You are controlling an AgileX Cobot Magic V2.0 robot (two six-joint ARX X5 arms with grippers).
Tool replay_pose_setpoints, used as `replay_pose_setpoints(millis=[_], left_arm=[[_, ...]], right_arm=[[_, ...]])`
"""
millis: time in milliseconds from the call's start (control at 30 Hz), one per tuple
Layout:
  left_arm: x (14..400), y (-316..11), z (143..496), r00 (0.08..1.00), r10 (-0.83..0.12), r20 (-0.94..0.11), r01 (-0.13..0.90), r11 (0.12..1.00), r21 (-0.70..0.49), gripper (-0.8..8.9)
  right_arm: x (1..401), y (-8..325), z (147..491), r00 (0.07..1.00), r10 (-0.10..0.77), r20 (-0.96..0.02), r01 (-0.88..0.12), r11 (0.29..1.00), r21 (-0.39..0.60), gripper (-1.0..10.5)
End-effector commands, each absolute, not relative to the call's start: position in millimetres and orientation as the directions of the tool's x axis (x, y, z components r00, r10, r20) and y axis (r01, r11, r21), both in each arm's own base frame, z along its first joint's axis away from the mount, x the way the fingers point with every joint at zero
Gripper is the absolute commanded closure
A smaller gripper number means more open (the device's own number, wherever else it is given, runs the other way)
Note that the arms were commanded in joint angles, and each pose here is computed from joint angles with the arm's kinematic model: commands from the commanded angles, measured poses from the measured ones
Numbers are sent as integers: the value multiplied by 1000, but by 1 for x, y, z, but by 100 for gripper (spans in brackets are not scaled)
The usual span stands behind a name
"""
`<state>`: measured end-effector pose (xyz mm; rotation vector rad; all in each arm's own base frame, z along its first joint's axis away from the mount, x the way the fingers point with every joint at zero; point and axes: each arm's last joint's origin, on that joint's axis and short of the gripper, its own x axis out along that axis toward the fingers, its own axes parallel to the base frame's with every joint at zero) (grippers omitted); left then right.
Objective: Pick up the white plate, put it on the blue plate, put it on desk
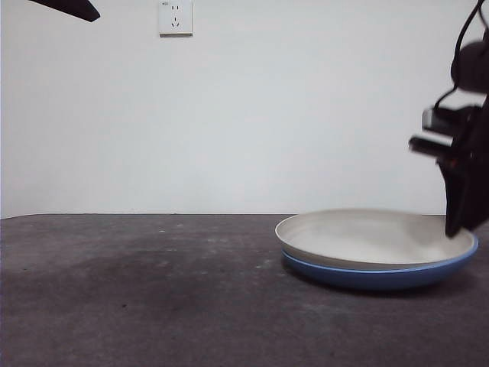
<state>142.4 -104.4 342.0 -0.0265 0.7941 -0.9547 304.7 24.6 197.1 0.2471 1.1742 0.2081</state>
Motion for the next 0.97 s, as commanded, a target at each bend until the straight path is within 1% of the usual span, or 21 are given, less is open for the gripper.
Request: replay_pose_setpoints(millis=[33, 233, 400, 533, 733, 967], left_arm=[[143, -106, 344, 322, -743, -586, 728, 590, -348, 440], [143, -106, 344, 322, -743, -586, 728, 590, -348, 440], [143, -106, 344, 322, -743, -586, 729, 590, -348, 440], [143, -106, 344, 322, -743, -586, 728, 590, -348, 440], [143, -106, 344, 322, -743, -586, 728, 590, -348, 440], [143, -106, 344, 322, -743, -586, 728, 590, -348, 440]], right_arm=[[302, 25, 220, 449, 315, -837, -56, 944, 325, 935], [286, 27, 254, 537, 374, -756, -97, 918, 385, 935], [278, 36, 268, 564, 406, -719, -125, 903, 412, 935], [276, 51, 269, 546, 440, -713, -154, 889, 431, 935], [279, 83, 268, 550, 486, -679, -201, 866, 457, 935], [291, 118, 244, 500, 523, -690, -217, 847, 485, 935]])
